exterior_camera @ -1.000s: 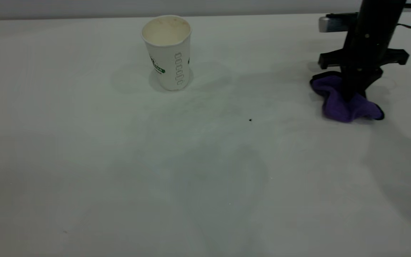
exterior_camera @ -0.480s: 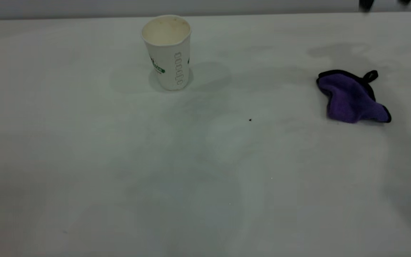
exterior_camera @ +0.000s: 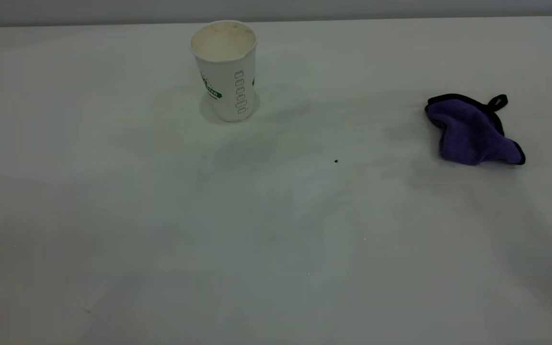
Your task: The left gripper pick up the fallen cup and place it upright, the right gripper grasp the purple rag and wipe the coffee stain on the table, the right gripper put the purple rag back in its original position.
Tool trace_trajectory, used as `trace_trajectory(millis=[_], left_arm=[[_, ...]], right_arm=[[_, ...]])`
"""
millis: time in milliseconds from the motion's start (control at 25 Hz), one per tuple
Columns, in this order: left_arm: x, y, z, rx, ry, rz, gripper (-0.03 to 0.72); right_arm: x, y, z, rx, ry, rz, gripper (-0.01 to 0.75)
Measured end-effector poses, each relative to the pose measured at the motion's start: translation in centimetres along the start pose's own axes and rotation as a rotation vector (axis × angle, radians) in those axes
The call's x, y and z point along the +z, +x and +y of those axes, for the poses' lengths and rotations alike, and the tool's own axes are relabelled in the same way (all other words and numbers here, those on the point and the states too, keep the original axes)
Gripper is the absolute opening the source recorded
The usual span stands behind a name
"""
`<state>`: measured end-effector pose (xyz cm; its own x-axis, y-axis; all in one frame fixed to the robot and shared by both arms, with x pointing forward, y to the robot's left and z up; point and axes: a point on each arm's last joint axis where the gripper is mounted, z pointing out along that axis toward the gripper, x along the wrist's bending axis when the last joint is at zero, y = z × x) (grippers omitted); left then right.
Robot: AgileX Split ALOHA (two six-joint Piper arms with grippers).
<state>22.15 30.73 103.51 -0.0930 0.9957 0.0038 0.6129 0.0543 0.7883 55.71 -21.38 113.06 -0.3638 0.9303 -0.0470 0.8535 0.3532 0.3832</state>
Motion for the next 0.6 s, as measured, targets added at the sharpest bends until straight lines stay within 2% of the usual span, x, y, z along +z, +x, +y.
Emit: trace_trajectory(millis=[360, 600], left_arm=[[0.0, 0.0, 0.0, 0.001, 0.0, 0.0, 0.569], [0.0, 0.0, 0.0, 0.001, 0.0, 0.0, 0.569]], right_arm=[[-3.9, 2.2, -14.3, 0.107, 0.024, 0.017, 0.708], [-4.1, 3.3, -23.0, 0.114, -0.051, 0.035, 0.693]])
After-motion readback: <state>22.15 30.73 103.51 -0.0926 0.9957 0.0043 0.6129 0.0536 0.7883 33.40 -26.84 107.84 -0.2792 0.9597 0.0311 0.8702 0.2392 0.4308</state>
